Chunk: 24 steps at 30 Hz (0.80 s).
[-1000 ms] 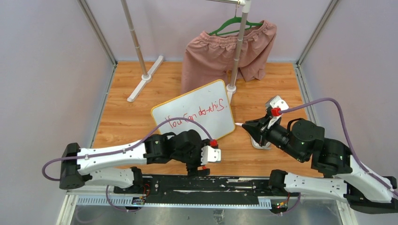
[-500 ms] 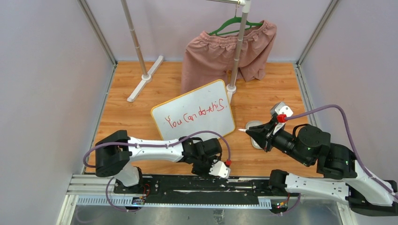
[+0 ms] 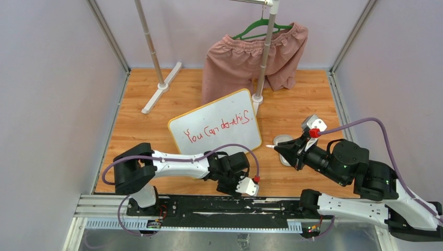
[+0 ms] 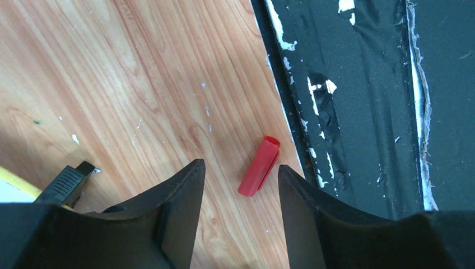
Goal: Write a sentence on the whiteboard
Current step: Close the whiteboard marker at the center of the board.
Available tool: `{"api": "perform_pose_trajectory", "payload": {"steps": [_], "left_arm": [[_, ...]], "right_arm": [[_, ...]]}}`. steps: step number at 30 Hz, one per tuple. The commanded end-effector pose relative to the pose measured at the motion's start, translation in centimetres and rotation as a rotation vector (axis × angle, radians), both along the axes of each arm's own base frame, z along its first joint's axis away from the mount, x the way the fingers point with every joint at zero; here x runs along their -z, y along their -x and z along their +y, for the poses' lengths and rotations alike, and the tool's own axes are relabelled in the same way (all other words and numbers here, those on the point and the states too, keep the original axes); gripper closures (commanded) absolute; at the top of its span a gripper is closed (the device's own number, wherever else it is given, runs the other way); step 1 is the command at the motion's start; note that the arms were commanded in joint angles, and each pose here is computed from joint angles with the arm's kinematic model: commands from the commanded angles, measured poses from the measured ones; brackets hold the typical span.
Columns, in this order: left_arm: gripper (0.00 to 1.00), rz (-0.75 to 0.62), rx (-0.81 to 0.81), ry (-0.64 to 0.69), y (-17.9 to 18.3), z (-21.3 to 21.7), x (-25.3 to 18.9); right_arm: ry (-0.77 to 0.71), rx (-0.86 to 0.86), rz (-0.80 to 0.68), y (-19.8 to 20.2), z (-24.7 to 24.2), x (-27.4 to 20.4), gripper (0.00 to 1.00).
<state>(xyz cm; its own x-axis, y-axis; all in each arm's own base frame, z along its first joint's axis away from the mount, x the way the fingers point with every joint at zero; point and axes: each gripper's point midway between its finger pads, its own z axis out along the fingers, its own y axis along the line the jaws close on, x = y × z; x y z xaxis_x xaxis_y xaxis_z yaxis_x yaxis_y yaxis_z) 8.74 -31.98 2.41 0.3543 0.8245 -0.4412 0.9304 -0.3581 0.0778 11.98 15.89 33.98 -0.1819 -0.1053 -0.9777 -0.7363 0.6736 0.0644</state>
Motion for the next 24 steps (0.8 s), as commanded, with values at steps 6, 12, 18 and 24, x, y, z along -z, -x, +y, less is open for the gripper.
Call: {"api": "perform_pose_trajectory", "payload": {"steps": [6,12,18,24], "left_arm": [[0.52,0.044,-0.004,0.014,0.5,-0.4,0.7],[0.52,0.046,-0.011,0.011,1.0,0.5,1.5],[0.53,0.037,-0.012,0.006,0.9,0.8,1.8],[0.61,0.043,-0.011,-0.022,1.2,1.3,2.5]], "right_arm": [[-0.03,0.021,-0.01,0.0,-1.0,-0.7,1.0],[-0.04,0.025,-0.002,0.1,-1.3,-0.8,1.0],[-0.045,0.023,0.007,0.2,-1.2,-0.8,1.0],[-0.056,0.018,0.015,0.4,-1.2,-0.9,1.0]]}}
